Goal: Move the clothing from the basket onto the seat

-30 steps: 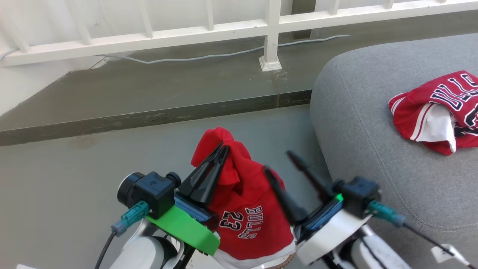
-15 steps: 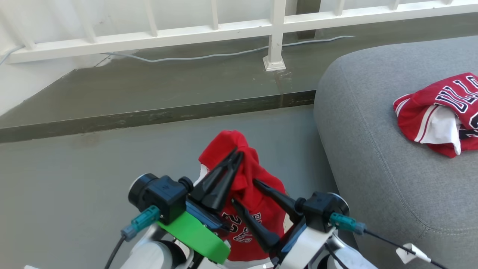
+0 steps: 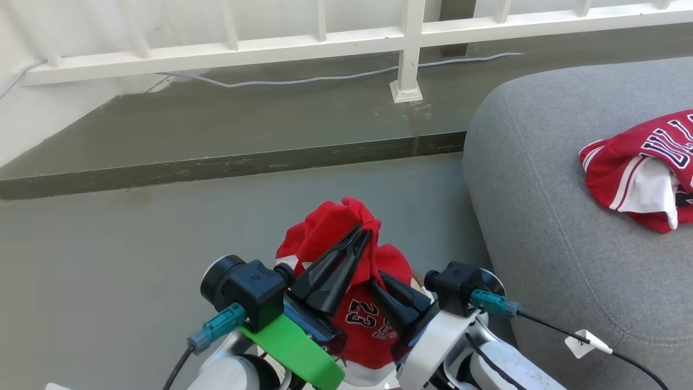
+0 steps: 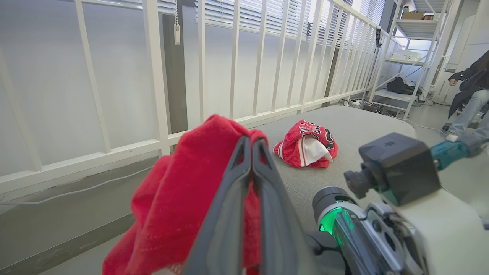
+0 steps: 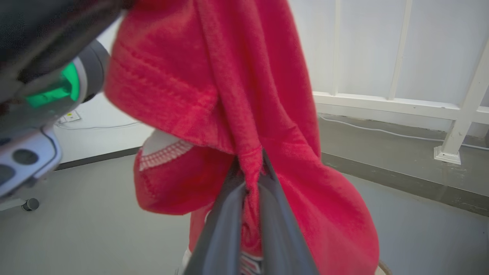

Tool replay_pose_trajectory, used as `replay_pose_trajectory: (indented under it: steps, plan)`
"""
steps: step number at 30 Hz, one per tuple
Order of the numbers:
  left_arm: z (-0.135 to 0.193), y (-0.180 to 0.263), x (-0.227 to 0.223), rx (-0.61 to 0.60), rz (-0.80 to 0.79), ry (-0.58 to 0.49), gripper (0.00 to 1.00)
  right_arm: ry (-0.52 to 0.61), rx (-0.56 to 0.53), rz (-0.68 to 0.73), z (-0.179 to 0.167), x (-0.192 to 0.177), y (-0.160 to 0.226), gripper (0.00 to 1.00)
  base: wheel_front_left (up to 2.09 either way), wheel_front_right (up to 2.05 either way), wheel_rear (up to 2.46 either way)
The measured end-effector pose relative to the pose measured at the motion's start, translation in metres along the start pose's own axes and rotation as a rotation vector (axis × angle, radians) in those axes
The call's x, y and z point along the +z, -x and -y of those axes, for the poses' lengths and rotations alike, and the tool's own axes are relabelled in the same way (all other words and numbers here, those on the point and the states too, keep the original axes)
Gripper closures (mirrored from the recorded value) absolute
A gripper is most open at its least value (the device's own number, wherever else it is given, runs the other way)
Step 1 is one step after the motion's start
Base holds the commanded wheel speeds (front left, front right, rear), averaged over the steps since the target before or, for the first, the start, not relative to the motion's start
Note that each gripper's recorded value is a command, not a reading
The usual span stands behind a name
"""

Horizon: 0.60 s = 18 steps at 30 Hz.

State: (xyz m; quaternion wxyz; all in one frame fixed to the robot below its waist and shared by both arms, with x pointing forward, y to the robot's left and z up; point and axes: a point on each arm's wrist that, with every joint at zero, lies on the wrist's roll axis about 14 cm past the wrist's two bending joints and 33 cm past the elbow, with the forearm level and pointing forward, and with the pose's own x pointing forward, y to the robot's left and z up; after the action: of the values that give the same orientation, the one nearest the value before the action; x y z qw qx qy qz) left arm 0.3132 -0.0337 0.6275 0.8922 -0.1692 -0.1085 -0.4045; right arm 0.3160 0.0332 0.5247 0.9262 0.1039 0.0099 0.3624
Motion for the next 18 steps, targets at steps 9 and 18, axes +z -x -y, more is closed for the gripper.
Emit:
replay_pose_trajectory:
  steps: [9,18]
  plan:
    - [0.003,0.0,0.001,-0.011,-0.003,0.004,0.09,-0.014,0.005,0.015,0.003,0.001,-0.004,1.0,0.0,0.0,0.0]
    - [0.006,0.0,-0.002,-0.034,-0.021,-0.004,0.0,0.0,-0.033,0.068,0.02,0.016,-0.008,1.0,0.0,0.0,0.0]
